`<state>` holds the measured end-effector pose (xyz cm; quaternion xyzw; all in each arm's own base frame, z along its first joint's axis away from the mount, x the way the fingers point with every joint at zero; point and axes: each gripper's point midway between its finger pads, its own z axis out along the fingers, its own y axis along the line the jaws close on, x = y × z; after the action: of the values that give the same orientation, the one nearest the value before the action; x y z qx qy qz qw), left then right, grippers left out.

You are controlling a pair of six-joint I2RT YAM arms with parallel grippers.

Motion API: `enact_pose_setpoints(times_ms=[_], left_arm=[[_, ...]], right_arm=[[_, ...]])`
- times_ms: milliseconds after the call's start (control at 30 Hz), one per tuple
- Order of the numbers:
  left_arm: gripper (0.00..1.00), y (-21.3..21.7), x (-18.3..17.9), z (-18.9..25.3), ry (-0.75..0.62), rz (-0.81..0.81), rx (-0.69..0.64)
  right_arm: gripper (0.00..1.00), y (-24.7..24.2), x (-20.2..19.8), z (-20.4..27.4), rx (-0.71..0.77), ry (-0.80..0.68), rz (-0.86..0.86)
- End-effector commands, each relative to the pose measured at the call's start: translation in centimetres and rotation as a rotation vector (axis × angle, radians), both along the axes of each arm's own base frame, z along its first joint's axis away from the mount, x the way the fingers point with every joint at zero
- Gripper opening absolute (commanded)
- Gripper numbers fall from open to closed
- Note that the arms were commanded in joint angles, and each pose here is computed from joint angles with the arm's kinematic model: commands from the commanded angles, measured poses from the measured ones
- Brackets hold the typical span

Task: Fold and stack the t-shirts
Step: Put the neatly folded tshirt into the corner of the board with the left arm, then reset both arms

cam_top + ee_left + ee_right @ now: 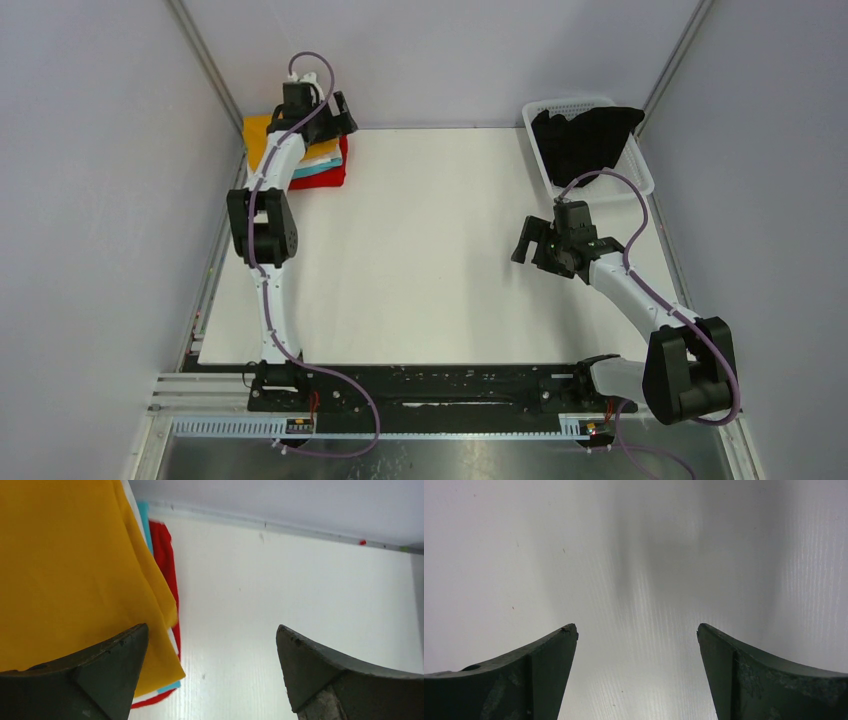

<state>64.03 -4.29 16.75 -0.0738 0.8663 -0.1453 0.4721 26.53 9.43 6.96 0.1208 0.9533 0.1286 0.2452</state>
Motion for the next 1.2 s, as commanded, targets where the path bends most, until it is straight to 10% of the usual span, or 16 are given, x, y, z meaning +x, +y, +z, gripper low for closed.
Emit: enact_pose_setpoints(times_ms=[0,433,700,967,1167], left_arm=[[0.99,-1.7,-1.2,-4.5,0.123,-0.031,-0.205],[0.99,-2.8,-2.3,-9.0,0.277,-0.029,-0.313],[0.99,-3.8,-2.8,5.6,0.048,-0.078,-0.266],[0.99,-7.7,-13.8,14.0,-0.054,-0.088,-0.194],[0.99,-8.5,-25.1,10.0,-0.006,-0.042,-0.185]], right_arm=[[0.98,-0.2,0.5,0.4,-0.013,-0.014,0.008],[0.98,-0.3,0.2,0.7,-0.010,-0.035,-0.002],[0.98,-0.4,0.1,2.6,0.006,-0.106,-0.006],[0.98,-1.7,-0.9,4.1,-0.013,-0.197,-0.064],[0.98,-3.7,-2.1,4.5,-0.065,-0.239,-0.150]])
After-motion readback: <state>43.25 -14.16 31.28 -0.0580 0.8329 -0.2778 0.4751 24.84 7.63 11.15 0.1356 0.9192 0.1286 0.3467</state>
